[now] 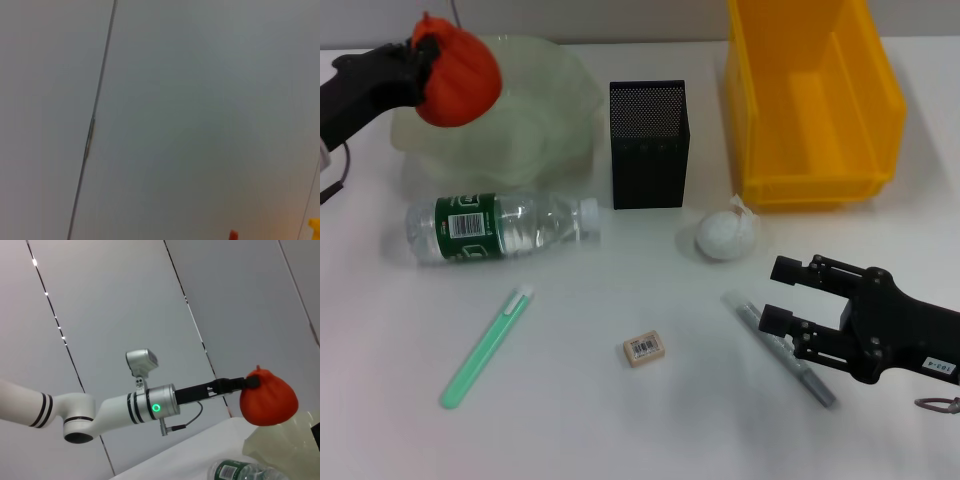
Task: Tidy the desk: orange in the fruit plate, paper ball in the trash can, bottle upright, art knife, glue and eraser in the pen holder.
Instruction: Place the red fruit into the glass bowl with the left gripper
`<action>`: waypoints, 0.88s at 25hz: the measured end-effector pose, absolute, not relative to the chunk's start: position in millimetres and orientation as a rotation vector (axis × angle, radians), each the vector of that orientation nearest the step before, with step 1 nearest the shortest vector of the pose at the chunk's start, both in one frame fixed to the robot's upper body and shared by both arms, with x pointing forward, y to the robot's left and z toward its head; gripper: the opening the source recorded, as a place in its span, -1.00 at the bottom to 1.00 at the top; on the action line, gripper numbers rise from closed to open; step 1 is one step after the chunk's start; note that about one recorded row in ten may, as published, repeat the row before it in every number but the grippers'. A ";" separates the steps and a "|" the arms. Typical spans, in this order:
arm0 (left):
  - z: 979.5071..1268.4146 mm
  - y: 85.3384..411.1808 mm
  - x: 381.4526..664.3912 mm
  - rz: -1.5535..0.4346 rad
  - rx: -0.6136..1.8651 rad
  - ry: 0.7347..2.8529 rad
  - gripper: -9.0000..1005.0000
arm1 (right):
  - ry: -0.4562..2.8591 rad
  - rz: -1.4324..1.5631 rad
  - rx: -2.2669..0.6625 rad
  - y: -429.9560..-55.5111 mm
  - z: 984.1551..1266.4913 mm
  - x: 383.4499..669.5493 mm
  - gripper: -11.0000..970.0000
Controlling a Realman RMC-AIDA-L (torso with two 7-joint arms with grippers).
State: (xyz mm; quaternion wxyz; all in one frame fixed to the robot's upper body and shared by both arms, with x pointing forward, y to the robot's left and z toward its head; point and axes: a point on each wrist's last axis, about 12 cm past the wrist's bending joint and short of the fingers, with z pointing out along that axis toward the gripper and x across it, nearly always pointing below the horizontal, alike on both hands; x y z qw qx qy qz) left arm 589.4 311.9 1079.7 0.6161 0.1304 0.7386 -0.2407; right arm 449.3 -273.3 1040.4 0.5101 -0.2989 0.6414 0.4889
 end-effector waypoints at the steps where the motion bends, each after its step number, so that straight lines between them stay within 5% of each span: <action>1: 1079.2 309.4 591.5 -0.554 0.299 1.707 -0.84 | 1.545 1.179 -0.718 -273.0 1040.1 449.0 0.37; 16: 1066.6 277.1 610.6 -0.463 0.438 1.835 -0.76 | 1.555 1.191 -0.708 -272.6 1037.4 445.1 0.37; 22: 1067.9 279.8 607.5 -0.491 0.419 1.821 -0.24 | 1.556 1.192 -0.708 -272.6 1037.3 444.9 0.37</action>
